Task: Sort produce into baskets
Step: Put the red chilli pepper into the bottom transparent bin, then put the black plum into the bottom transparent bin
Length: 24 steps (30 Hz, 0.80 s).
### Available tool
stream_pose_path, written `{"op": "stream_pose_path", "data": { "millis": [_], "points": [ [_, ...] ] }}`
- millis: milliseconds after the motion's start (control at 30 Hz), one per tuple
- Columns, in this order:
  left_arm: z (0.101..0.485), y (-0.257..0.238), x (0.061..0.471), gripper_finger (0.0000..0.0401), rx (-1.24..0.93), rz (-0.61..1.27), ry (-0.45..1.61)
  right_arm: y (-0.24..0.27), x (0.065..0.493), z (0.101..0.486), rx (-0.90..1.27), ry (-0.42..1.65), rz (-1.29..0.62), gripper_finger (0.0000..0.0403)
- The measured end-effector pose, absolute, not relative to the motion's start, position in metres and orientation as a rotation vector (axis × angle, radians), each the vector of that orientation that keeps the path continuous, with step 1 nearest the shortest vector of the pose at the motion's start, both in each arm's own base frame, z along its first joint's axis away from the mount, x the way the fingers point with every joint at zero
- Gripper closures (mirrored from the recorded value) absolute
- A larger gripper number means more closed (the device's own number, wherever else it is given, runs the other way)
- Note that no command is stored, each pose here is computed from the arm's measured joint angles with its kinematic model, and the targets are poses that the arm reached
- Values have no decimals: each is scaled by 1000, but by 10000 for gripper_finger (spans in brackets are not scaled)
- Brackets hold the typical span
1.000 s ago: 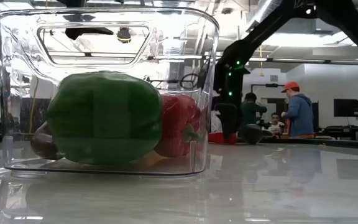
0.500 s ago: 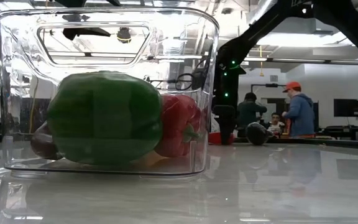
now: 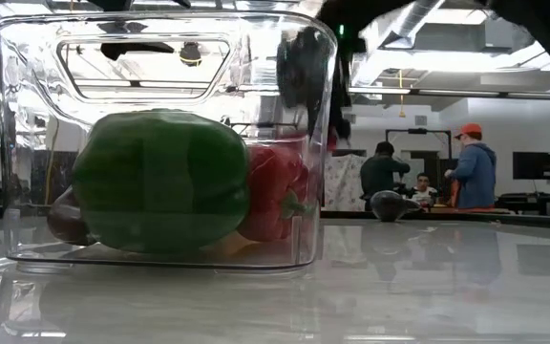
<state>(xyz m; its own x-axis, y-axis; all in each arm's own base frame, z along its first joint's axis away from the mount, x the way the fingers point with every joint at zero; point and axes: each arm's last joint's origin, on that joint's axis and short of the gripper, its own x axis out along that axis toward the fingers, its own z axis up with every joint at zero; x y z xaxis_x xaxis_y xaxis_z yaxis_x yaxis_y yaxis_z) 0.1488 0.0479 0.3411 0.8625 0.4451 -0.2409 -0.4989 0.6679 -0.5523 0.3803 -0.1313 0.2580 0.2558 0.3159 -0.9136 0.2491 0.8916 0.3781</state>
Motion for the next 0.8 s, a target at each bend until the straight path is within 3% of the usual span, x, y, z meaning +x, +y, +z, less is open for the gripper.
{"op": "stream_pose_path", "data": {
  "millis": [167, 400, 567, 800],
  "points": [
    [341, 48, 149, 15, -650, 526, 90, -91, 394, 297, 525, 1180, 256, 228],
    [345, 46, 151, 15, -620, 427, 85, -24, 415, 312, 410, 1102, 378, 183],
    [351, 43, 153, 15, -595, 293, 61, 1, 422, 310, 313, 1079, 226, 155],
    [354, 41, 153, 15, -575, 234, 55, -8, 418, 307, 395, 1146, 79, 137]
  ]
}}
